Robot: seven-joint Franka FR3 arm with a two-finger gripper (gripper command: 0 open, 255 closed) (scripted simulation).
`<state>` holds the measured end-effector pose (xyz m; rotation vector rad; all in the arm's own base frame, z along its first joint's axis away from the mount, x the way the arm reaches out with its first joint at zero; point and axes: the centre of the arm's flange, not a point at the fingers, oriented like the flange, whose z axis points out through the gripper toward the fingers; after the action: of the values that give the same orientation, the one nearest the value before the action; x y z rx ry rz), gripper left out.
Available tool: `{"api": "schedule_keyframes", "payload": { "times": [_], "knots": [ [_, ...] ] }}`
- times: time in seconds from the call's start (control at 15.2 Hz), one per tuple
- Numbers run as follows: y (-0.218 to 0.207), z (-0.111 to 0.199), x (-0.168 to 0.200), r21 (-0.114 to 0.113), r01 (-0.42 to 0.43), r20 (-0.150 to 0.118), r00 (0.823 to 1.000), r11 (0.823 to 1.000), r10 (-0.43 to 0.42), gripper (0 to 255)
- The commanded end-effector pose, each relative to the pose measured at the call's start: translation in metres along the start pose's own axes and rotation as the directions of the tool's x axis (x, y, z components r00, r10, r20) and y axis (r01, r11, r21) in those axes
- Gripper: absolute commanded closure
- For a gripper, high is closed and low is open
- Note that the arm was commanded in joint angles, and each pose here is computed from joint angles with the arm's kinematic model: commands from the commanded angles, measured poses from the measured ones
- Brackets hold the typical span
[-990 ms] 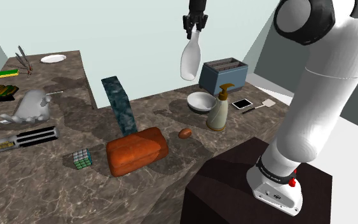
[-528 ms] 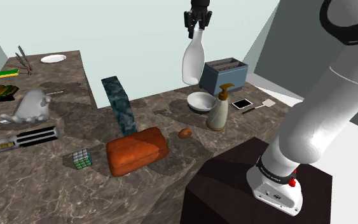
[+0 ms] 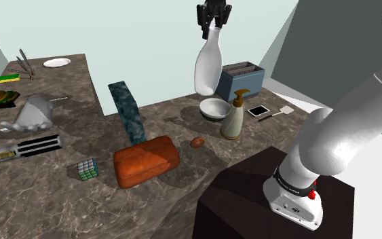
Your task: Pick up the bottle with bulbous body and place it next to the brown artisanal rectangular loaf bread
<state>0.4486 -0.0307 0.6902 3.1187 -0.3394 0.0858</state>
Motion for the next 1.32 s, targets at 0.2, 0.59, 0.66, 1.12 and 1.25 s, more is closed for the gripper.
{"api": "schedule_keyframes", "payload": {
  "times": [0.2, 0.59, 0.66, 1.12, 1.25],
  "knots": [
    [-0.038, -0.022, -0.049, -0.001, -0.002, 0.001, 1.000, 1.000, 0.002, 255],
    [-0.086, -0.049, -0.107, -0.001, -0.002, 0.001, 1.000, 1.000, 0.002, 255],
    [-0.094, -0.053, -0.117, -0.001, -0.002, 0.001, 1.000, 1.000, 0.002, 255],
    [-0.132, -0.059, -0.165, -0.001, -0.002, 0.001, 1.000, 1.000, 0.002, 255],
    [-0.132, -0.048, -0.165, -0.001, -0.002, 0.001, 1.000, 1.000, 0.002, 255]
  ]
}}
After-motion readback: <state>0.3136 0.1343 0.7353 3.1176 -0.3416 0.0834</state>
